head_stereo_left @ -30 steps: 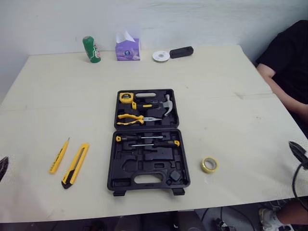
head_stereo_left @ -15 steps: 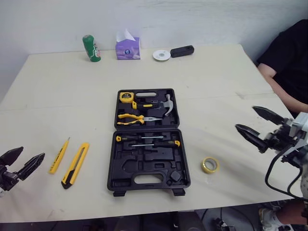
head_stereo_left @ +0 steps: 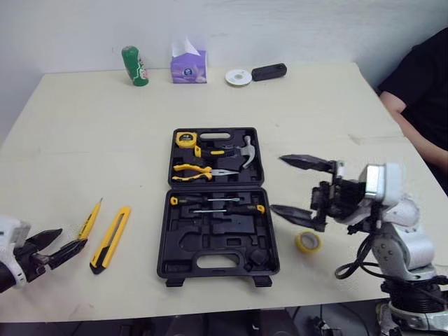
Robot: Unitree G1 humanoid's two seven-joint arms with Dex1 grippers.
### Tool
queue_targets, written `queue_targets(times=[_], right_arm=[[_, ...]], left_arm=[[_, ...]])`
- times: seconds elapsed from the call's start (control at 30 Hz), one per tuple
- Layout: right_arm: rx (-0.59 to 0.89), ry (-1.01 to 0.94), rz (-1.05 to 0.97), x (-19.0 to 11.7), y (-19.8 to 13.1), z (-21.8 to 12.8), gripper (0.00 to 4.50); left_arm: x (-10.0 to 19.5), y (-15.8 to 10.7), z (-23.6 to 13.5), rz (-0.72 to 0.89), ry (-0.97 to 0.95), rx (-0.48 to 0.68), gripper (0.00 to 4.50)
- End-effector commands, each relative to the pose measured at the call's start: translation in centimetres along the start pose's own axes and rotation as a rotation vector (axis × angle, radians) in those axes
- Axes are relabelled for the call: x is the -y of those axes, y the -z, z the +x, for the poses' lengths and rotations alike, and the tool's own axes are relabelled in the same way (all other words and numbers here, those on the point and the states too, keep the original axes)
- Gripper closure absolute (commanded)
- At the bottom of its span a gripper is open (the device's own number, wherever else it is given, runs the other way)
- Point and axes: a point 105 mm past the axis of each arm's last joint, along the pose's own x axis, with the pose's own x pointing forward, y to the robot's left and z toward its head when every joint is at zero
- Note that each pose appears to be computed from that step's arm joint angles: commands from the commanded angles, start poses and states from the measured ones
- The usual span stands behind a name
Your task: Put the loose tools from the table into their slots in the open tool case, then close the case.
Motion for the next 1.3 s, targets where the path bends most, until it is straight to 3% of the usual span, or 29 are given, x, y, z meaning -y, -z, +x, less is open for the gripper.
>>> queue_targets(times=[0.03,0.5,0.6,0.8,0.83,1.3], right_arm=[[0.012,-0.030,-0.011,-0.7,-0.5,0.5,0.05],[-0.013,-0.126,-0.048,-1.9,-0.1,1.1,0.05],[-0.009,-0.115,-0.050,-1.6,-0.2,1.3,0.00],[-0.031,-0.086,-0.040,-1.3,0.1,0.9,0.00],[-0.034,-0.085,-0.039,-1.3,0.2,0.9,0.00],[-0.055,-0.094,-0.031,-1.4,0.7,0.7,0.00]], left_arm=[[-0.4,0.4,0.2,0.013,-0.019,-0.031,0.00],[0.3,1.1,1.5,0.044,0.037,-0.098,0.00],[0.6,1.4,1.9,0.031,0.049,-0.099,0.92],[1.0,2.0,2.4,0.098,0.076,-0.094,3.76],[1.1,2.1,2.4,0.094,0.082,-0.091,3.95],[0.4,0.4,2.6,0.117,0.049,0.043,3.95]])
